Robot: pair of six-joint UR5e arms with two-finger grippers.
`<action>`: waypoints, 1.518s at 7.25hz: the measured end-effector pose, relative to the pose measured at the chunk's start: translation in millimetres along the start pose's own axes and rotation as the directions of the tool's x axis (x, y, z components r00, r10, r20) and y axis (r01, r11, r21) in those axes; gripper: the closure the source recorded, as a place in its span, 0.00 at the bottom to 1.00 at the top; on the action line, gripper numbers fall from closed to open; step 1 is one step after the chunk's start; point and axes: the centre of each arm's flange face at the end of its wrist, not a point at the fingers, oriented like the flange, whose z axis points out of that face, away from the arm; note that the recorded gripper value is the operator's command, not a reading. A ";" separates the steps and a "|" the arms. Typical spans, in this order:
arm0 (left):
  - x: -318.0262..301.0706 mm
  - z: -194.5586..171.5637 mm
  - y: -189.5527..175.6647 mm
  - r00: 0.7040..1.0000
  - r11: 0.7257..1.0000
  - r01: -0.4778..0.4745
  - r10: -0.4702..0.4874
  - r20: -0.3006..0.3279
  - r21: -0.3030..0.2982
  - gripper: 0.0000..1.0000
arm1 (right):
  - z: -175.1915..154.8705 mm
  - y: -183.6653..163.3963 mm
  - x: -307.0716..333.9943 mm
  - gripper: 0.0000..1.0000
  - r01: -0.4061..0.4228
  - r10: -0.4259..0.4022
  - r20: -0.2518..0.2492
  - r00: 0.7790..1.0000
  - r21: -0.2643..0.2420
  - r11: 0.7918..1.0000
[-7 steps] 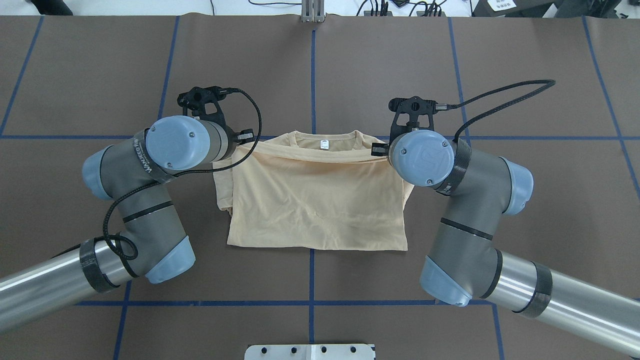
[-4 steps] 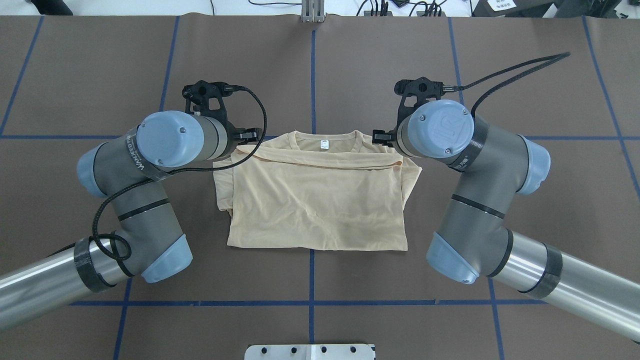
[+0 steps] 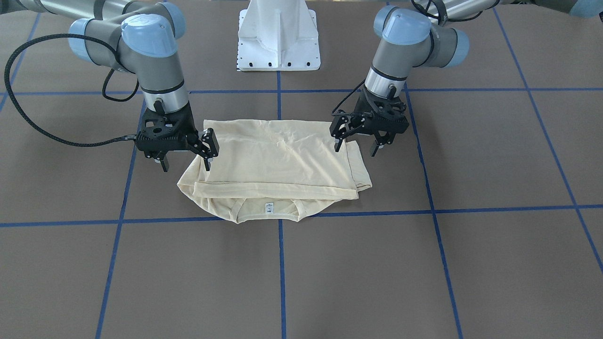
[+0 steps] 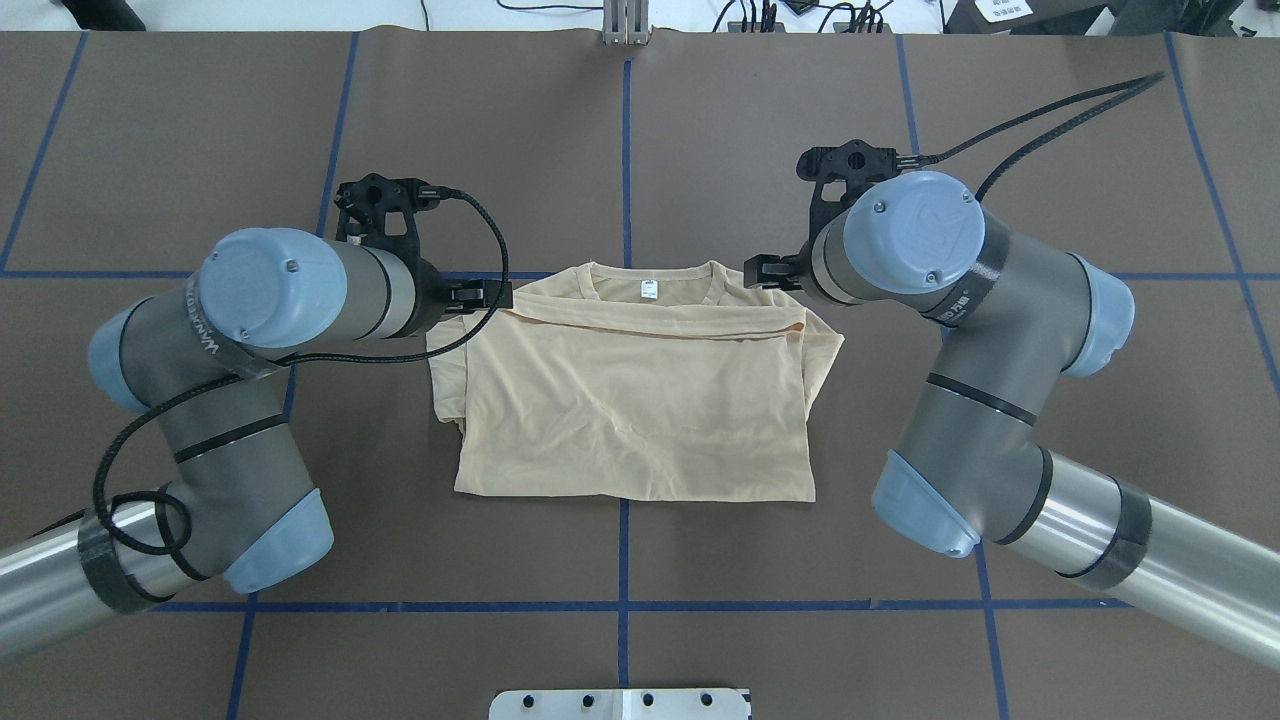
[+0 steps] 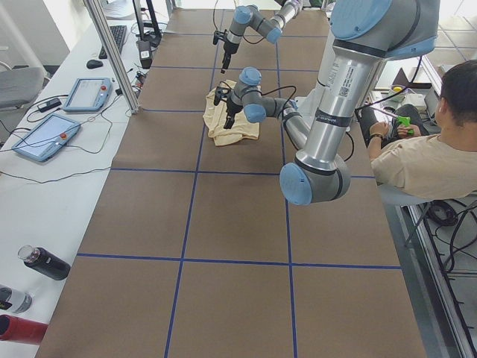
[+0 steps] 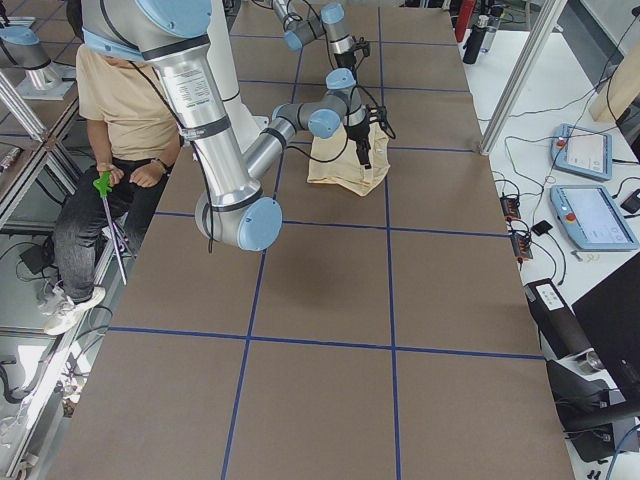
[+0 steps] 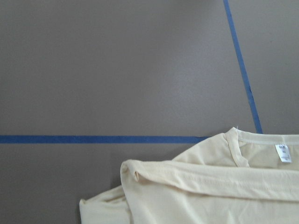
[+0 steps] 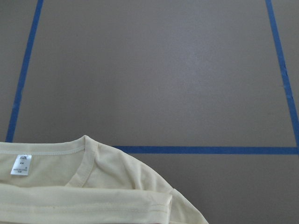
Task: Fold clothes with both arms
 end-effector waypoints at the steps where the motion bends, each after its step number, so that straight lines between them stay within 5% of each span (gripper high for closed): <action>1: 0.9 7.5 33.5 1.000 0.999 0.005 -0.006 -0.010 -0.048 0.00 | -2.7 2.0 3.0 0.00 0.003 -0.003 0.002 1.000 0.000 1.000; 3: 2.2 23.4 84.6 1.000 0.995 0.007 -0.008 -0.016 -0.099 0.02 | -4.4 3.0 4.2 0.00 0.004 -0.004 0.004 1.000 0.002 1.000; 5: 4.8 33.7 109.7 1.000 0.993 0.008 -0.009 -0.010 -0.121 0.16 | -4.6 3.1 4.4 0.00 0.004 -0.004 0.004 1.000 0.003 1.000; 9: 9.3 39.4 119.3 1.000 0.991 0.005 -0.007 -0.009 -0.134 0.59 | -4.8 3.1 4.3 0.00 0.001 -0.001 0.005 1.000 0.003 1.000; 11: 9.7 39.5 119.5 1.000 0.991 0.006 -0.007 -0.010 -0.134 0.60 | -5.1 3.4 4.0 0.00 -0.002 0.002 0.006 1.000 0.003 1.000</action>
